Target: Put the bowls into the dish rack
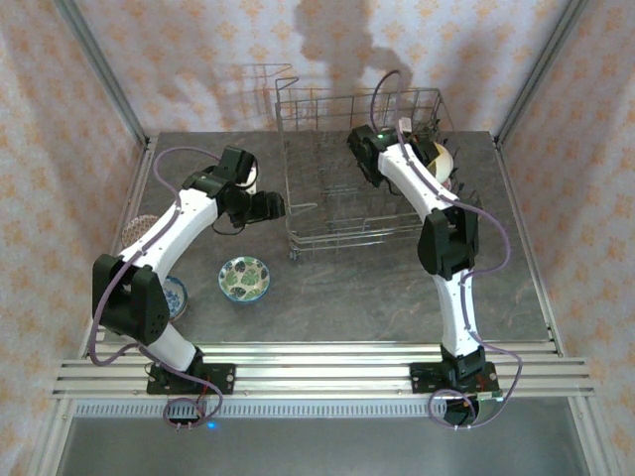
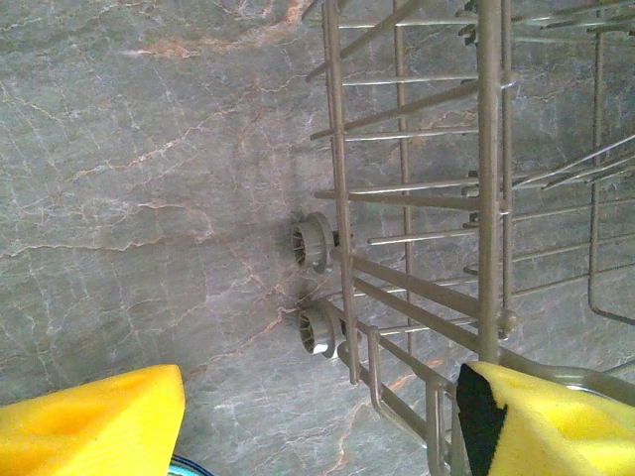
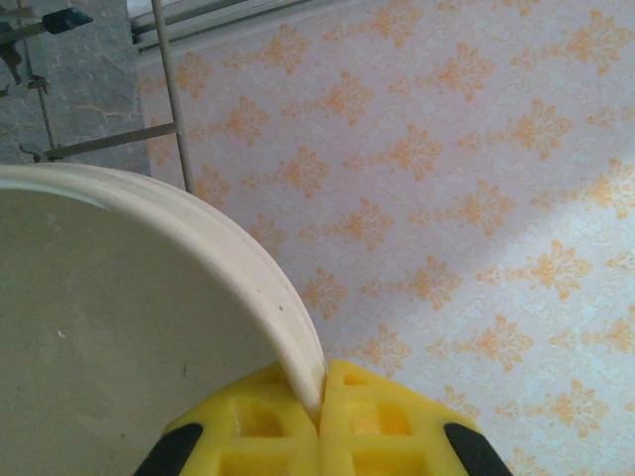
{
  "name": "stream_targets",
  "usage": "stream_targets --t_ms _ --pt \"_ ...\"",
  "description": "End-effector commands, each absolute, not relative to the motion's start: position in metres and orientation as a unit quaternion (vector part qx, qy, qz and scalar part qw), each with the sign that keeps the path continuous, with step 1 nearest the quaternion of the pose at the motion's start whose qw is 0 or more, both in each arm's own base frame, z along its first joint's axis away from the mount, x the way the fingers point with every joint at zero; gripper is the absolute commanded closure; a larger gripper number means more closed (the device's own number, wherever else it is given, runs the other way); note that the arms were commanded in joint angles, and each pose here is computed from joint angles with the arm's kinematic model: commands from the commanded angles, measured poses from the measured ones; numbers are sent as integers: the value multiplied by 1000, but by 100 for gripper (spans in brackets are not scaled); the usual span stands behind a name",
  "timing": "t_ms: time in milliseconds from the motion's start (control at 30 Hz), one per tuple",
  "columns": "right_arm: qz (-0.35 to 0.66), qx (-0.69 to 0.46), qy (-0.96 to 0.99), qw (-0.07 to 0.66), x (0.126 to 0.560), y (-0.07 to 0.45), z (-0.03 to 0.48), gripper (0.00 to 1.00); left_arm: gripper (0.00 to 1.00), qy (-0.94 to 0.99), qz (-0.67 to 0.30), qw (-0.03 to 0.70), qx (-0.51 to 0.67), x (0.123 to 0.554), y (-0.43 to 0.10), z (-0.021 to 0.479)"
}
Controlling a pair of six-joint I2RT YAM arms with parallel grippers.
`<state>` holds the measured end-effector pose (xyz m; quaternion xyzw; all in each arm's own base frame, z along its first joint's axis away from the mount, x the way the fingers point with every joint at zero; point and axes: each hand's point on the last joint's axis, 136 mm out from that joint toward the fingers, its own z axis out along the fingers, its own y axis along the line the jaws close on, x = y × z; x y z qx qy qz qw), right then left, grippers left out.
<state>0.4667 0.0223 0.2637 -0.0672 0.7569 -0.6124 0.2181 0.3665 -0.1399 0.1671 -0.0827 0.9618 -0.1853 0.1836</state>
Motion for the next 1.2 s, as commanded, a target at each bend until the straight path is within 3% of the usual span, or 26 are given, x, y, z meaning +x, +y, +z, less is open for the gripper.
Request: stream_targets --t_ms 0,1167 --pt "-645 -47 724 239 461 17 295 100 25 962 -179 187 -82 364 -134 172" --pt "-631 -93 732 237 474 65 256 100 28 962 -205 163 -72 354 -143 159"
